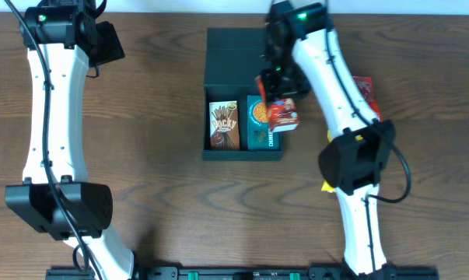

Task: Pack container
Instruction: 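Grasp the Hello Panda box and lower it into the black box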

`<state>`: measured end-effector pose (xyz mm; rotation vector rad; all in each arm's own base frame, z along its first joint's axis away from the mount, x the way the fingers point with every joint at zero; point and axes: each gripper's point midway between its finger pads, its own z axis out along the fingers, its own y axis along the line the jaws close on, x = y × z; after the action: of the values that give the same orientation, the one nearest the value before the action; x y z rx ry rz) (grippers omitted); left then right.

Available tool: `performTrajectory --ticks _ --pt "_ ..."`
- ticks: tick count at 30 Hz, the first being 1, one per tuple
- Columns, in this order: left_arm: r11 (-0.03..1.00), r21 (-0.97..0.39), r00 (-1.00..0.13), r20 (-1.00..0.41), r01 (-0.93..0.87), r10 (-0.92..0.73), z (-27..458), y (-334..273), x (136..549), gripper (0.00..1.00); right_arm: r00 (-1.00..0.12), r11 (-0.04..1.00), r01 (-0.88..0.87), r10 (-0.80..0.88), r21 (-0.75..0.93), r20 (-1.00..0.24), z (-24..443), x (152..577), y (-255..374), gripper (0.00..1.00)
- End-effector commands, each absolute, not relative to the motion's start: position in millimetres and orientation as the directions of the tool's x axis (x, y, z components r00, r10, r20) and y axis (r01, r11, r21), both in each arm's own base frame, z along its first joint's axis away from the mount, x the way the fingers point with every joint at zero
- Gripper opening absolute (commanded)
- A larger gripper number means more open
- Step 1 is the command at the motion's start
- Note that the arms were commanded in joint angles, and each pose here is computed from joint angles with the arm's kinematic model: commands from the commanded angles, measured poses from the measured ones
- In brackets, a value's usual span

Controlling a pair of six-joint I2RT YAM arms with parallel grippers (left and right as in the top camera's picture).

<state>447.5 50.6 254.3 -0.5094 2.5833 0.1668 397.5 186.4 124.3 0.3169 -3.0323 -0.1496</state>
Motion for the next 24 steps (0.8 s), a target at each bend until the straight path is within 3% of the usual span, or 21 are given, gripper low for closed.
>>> performTrajectory --ticks 1,13,18,24 --pt "0.918 0.024 -0.807 -0.486 -0.395 -0.335 251 54 448 0.68 -0.980 0.977 -0.174 -0.184 0.125 0.070 130 390 204 0.50" --pt "0.918 0.026 -0.810 -0.482 -0.395 -0.334 250 54 447 0.68 -0.987 0.997 -0.070 -0.074 0.029 0.143 86 378 204 0.52" --pt "0.918 0.026 -0.810 -0.482 -0.395 -0.334 250 54 447 0.68 -0.986 0.997 -0.067 -0.070 0.026 0.152 71 377 204 0.75" --pt "0.919 0.026 -0.810 -0.482 -0.394 -0.334 250 54 447 0.68 -0.987 0.997 -0.062 -0.066 0.037 0.149 73 379 204 0.75"
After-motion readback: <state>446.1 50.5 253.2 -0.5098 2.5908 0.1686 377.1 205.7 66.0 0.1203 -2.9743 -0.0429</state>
